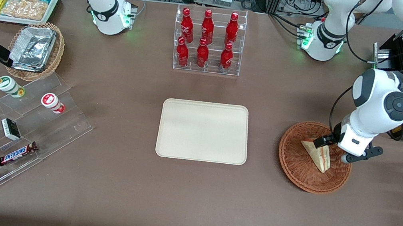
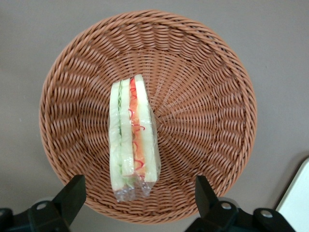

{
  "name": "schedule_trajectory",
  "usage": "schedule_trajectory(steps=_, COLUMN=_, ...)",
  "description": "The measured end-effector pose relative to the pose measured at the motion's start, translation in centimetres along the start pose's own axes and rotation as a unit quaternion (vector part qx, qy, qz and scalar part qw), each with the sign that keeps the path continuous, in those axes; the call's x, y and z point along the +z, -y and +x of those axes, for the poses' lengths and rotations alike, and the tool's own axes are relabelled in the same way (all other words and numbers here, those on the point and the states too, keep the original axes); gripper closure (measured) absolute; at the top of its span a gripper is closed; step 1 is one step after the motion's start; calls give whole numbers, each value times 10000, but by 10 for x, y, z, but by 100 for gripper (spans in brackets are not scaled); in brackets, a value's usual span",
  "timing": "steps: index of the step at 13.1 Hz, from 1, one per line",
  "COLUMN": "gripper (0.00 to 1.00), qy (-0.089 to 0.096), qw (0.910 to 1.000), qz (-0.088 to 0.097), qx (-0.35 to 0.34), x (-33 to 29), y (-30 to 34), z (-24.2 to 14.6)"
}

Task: Place sandwich from basket to tray
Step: 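Close the left gripper on the sandwich's edge and lift it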

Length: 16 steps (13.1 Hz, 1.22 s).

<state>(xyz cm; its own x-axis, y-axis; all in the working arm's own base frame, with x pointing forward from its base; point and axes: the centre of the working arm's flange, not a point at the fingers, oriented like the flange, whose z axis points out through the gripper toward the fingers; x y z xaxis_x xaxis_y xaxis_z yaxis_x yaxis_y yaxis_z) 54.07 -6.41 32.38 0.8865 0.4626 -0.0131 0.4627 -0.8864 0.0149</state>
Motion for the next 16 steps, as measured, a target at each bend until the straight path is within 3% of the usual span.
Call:
schedule_trajectory(steps=4, gripper=0, qy=40, qw=9985, qz=20, qx=-552, x=14, y=1, z=0)
schedule_trajectory(steps=9, gripper=0, qy=254, qw=9976, qz=158, qx=-620, x=48, y=4, z=-1)
schedule_trajectory(steps=13, gripper=0, qy=308, qw=9973, qz=185, qx=-635, x=67, y=4, z=0)
schedule_trajectory(steps=15, gripper=4, qy=293, qw=9973, qz=173, qx=-653, x=71, y=6, z=2)
schedule_trajectory(steps=16, gripper=15, qy=291, qw=9973, qz=172, qx=-658, x=72, y=6, z=2)
